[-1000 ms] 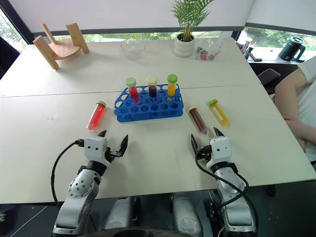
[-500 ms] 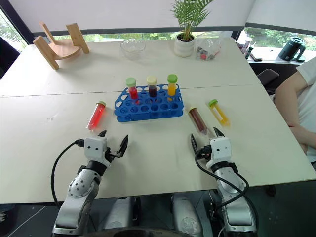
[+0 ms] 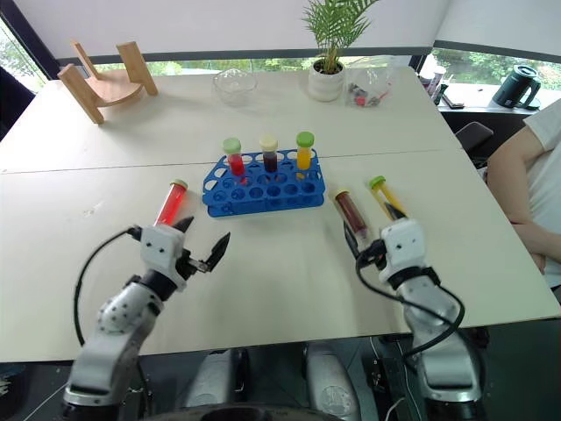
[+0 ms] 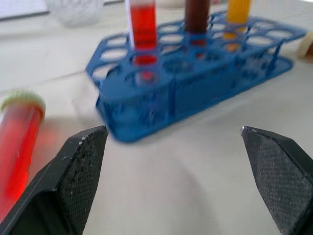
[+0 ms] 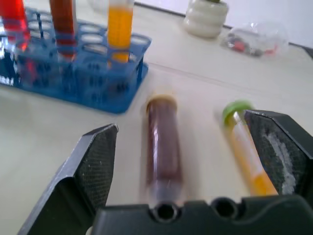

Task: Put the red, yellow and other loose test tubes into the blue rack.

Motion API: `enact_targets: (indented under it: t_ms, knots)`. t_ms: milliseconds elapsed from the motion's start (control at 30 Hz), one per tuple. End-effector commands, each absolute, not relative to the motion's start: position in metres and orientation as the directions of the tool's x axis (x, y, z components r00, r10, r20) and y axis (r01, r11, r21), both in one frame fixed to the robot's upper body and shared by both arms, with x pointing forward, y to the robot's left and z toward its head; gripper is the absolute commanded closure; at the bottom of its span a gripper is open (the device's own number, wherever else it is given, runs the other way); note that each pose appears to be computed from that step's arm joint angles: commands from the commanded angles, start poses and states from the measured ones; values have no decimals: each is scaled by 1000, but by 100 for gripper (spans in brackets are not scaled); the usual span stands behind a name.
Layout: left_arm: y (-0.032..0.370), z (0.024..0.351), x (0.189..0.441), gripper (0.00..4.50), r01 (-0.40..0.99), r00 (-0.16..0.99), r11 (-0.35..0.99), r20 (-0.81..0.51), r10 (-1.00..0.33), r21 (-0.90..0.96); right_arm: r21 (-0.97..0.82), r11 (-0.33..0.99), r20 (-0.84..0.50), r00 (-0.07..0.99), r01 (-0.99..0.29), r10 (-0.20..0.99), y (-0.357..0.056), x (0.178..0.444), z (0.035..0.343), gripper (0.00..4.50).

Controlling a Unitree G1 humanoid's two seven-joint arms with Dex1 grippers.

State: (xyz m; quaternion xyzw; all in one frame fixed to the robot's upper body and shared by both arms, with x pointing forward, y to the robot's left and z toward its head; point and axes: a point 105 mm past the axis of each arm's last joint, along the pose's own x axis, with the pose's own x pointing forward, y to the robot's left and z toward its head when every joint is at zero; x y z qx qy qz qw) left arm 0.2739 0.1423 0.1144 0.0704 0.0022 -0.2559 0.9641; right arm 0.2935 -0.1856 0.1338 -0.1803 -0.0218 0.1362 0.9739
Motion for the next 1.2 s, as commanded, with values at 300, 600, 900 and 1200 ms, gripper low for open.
enact_targets:
  t_ms: [300, 600, 900, 1200]
  knots:
    - [160, 199, 251, 3, 915, 403, 387, -253, -880, 110, -154, 882, -562, 774, -446, 293, -224, 351, 213, 0]
    - [154, 211, 249, 3, 948, 315, 286, -286, -905, 139, -126, 875, -771, 601, -467, 209, -250, 389, 186, 0]
    - [154, 216, 239, 3, 946, 322, 291, -285, -903, 146, -144, 828, -836, 514, -542, 191, -251, 408, 149, 0]
    - [163, 215, 241, 0, 928, 371, 339, -286, -884, 156, -129, 817, -841, 498, -562, 210, -244, 412, 143, 340]
